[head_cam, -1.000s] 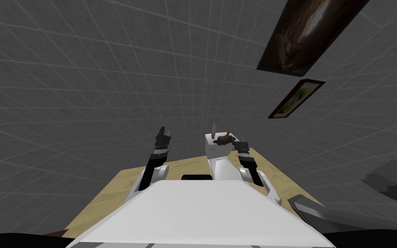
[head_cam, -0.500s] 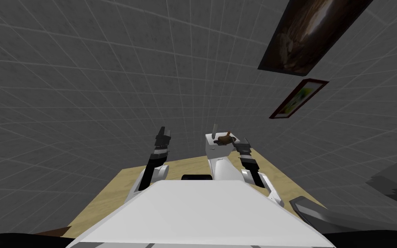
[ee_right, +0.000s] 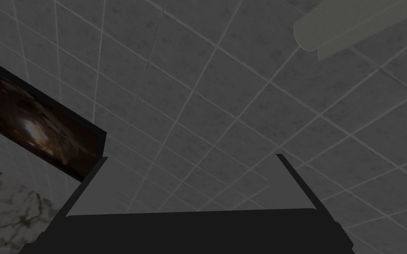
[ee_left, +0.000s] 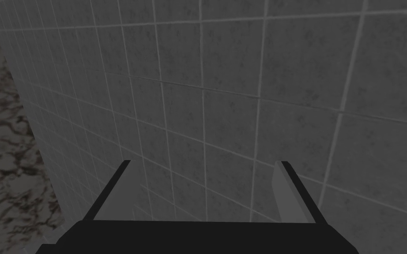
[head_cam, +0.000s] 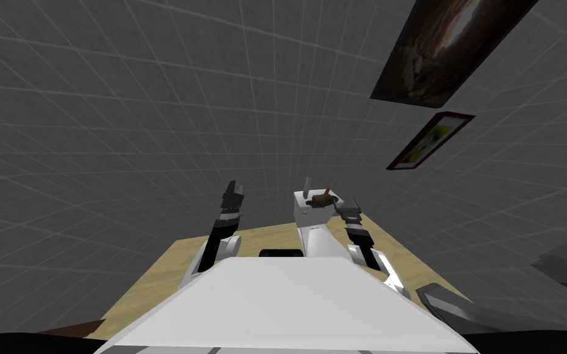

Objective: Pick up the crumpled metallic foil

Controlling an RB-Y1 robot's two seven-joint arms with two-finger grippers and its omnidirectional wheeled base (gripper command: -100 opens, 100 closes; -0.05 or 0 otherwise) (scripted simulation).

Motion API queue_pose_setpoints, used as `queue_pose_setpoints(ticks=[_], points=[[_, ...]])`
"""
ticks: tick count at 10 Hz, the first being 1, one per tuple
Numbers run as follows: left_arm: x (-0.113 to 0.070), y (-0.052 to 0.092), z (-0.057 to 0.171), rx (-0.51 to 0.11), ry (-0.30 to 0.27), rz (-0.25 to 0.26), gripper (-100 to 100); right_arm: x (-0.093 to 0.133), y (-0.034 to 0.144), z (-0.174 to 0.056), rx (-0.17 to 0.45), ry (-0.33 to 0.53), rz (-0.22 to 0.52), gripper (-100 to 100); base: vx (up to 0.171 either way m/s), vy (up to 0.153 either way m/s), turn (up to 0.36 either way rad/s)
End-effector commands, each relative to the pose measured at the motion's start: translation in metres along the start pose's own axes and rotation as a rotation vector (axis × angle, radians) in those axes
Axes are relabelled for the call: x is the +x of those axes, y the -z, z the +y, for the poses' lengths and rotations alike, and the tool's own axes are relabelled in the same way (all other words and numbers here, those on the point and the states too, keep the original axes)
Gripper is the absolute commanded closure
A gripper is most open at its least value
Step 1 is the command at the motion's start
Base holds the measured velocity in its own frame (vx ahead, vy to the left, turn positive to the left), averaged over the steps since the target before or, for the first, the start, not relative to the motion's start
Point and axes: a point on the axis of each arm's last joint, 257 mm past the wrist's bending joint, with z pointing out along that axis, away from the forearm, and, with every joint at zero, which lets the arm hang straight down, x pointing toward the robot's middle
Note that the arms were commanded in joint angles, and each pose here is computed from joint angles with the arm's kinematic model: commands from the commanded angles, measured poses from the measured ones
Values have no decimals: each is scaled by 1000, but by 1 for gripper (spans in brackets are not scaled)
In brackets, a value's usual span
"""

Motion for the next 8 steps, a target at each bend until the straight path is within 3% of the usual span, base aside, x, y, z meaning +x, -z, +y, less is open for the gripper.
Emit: queue_pose_setpoints(ticks=[1, 8], points=[[0, 0, 0, 0, 0, 0, 0, 11, 4, -5, 1, 79, 21, -100, 8, 3, 14], [0, 0, 0, 0, 0, 0, 0, 40, 16, -18, -10, 305, 71, -100, 9, 5, 4]])
